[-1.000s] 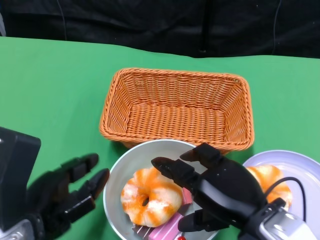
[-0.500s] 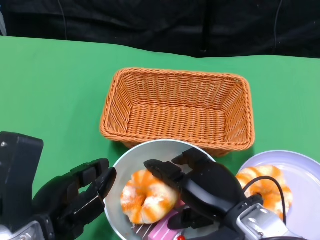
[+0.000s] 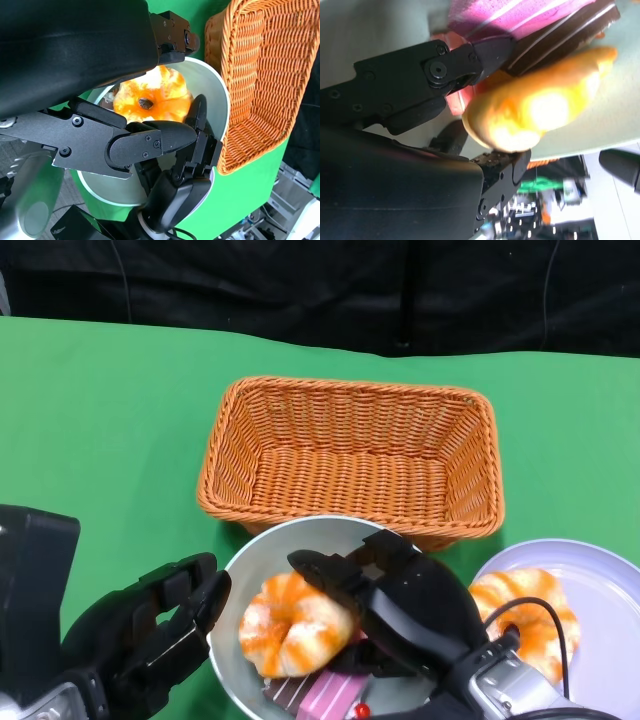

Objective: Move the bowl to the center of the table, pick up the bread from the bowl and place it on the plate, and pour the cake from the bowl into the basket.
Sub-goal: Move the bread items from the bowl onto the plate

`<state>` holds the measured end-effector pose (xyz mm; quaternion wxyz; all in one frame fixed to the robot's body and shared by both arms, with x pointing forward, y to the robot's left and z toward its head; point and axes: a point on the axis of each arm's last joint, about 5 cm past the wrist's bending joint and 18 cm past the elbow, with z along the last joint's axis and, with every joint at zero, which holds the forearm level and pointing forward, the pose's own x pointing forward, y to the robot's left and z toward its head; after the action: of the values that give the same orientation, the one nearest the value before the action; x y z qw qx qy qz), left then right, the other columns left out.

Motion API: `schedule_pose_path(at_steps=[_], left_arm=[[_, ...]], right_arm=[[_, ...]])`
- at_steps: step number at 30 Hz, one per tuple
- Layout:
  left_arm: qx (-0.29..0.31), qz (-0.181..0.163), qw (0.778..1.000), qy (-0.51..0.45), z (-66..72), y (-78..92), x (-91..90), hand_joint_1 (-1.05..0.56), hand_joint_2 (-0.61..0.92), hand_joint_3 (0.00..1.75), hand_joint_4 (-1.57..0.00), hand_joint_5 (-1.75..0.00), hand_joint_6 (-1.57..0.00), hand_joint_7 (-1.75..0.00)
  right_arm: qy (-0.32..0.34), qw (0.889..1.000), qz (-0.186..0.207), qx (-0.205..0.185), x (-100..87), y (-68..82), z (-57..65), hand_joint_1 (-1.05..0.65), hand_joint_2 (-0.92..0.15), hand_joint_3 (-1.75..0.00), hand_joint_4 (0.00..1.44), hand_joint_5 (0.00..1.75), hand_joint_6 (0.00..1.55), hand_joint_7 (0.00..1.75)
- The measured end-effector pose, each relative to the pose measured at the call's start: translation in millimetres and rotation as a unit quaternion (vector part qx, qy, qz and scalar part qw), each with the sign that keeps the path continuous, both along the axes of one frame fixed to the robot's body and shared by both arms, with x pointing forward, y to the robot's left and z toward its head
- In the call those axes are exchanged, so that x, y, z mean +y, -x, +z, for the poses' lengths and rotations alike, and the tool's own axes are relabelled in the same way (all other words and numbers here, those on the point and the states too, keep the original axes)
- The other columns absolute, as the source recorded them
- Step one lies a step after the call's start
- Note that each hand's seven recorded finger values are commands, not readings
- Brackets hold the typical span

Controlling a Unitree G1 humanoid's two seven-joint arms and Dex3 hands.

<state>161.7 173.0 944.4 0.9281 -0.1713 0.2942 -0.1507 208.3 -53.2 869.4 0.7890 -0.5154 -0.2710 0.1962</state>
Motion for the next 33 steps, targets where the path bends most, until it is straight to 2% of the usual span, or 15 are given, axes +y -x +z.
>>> schedule_pose_path(at_steps=[1, 2, 3, 4, 5, 6, 7, 8, 10, 14, 20, 22, 27, 30, 33], left_arm=[[-0.001, 0.000, 1.000, 0.000, 0.2, 0.1, -0.1, -0.58, 0.92, 0.57, 0.00, 0.00, 0.00, 0.00], [-0.002, -0.002, 1.000, -0.001, 0.4, 0.0, -0.3, -0.58, 0.92, 0.57, 0.00, 0.00, 0.00, 0.00], [-0.003, -0.005, 1.000, -0.004, 0.8, -0.1, -0.6, -0.59, 0.92, 0.57, 0.00, 0.00, 0.00, 0.00], [-0.003, -0.009, 1.000, -0.008, 1.0, -0.2, -0.9, -0.59, 0.92, 0.57, 0.00, 0.00, 0.00, 0.00], [-0.005, -0.012, 1.000, -0.014, 1.2, -0.3, -1.1, -0.58, 0.92, 0.59, 0.00, 0.00, 0.00, 0.00], [-0.007, -0.016, 1.000, -0.021, 1.3, -0.3, -1.4, -0.58, 0.92, 0.60, 0.00, 0.00, 0.00, 0.00], [-0.009, -0.019, 0.999, -0.028, 1.2, -0.3, -1.4, -0.58, 0.92, 0.61, 0.00, 0.00, 0.00, 0.00], [-0.012, -0.021, 0.999, -0.033, 1.2, -0.3, -1.4, -0.58, 0.92, 0.61, 0.00, 0.00, 0.00, 0.00], [-0.017, -0.020, 0.999, -0.039, 1.4, -0.5, -1.2, -0.57, 0.92, 0.62, 0.00, 0.00, 0.00, 0.00], [-0.027, -0.020, 0.998, -0.049, 0.4, 0.1, -1.8, -0.57, 0.92, 0.64, 0.00, 0.00, 0.00, 0.00], [-0.034, -0.020, 0.998, -0.049, -0.4, 0.2, -1.9, -0.58, 0.92, 0.64, 0.00, 0.00, 0.00, 0.00], [-0.033, -0.019, 0.998, -0.050, -1.1, -0.2, -1.3, -0.58, 0.92, 0.63, 0.00, 0.00, 0.00, 0.00], [-0.033, -0.019, 0.998, -0.043, -1.4, -0.6, -1.4, -0.57, 0.92, 0.62, 0.00, 0.00, 0.00, 0.00], [-0.032, -0.016, 0.999, -0.037, -2.0, -0.8, -1.6, -0.57, 0.92, 0.61, 0.00, 0.00, 0.00, 0.00], [-0.031, -0.017, 0.999, -0.040, -2.1, -1.3, -1.7, -0.57, 0.92, 0.61, 0.00, 0.00, 0.00, 0.00]], right_arm=[[-0.014, 1.000, 0.000, -0.013, -0.7, 0.3, -2.9, -0.28, -0.91, -0.02, 0.72, 1.09, 0.92, 0.39], [-0.030, 0.999, 0.000, -0.026, -1.1, 0.9, -5.2, -0.21, -0.91, -0.03, 0.86, 1.38, 1.01, 0.71], [-0.048, 0.998, 0.001, -0.041, -1.4, 1.6, -7.6, -0.18, -0.90, -0.05, 0.90, 1.56, 0.95, 1.04], [-0.063, 0.997, 0.001, -0.053, -1.6, 2.3, -9.5, -0.16, -0.89, -0.06, 0.91, 1.65, 0.91, 1.22], [-0.079, 0.995, 0.001, -0.064, -1.8, 3.1, -11.2, -0.16, -0.67, -0.60, 1.00, 1.71, 0.86, 1.53], [-0.093, 0.993, 0.002, -0.074, -1.7, 3.7, -12.1, -0.16, -0.50, -0.95, 1.02, 1.73, 0.84, 1.64], [-0.107, 0.991, 0.004, -0.084, -1.3, 4.1, -11.8, -0.17, -0.42, -1.14, 1.02, 1.74, 0.82, 1.69], [-0.118, 0.989, 0.005, -0.091, -1.1, 4.4, -11.2, -0.17, -0.36, -1.26, 1.02, 1.74, 0.80, 1.72], [-0.131, 0.986, 0.007, -0.101, -1.5, 4.4, -10.1, -0.16, -0.27, -1.38, 1.02, 1.75, 0.80, 1.74], [-0.157, 0.978, -0.001, -0.136, -4.1, 1.7, 0.1, -0.15, -0.16, -1.50, 1.03, 1.75, 0.82, 1.75], [-0.184, 0.970, -0.006, -0.160, -8.7, 5.7, 19.2, -0.17, -0.16, -1.55, 1.03, 1.75, 0.81, 1.75], [-0.194, 0.967, -0.010, -0.163, -14.0, 7.4, 26.2, -0.17, -0.17, -1.47, 1.03, 1.75, 0.81, 1.75], [-0.229, 0.959, -0.027, -0.164, -33.7, 12.0, 41.2, -0.13, -0.21, -1.55, 1.04, 1.75, 0.80, 1.75], [-0.240, 0.956, -0.044, -0.160, -51.7, 18.3, 49.2, -0.18, -0.23, -1.60, 1.05, 1.75, 0.82, 1.75], [-0.237, 0.957, -0.066, -0.155, -69.9, 25.8, 57.1, -0.17, -0.15, -1.72, 1.06, 1.75, 0.82, 1.75]])
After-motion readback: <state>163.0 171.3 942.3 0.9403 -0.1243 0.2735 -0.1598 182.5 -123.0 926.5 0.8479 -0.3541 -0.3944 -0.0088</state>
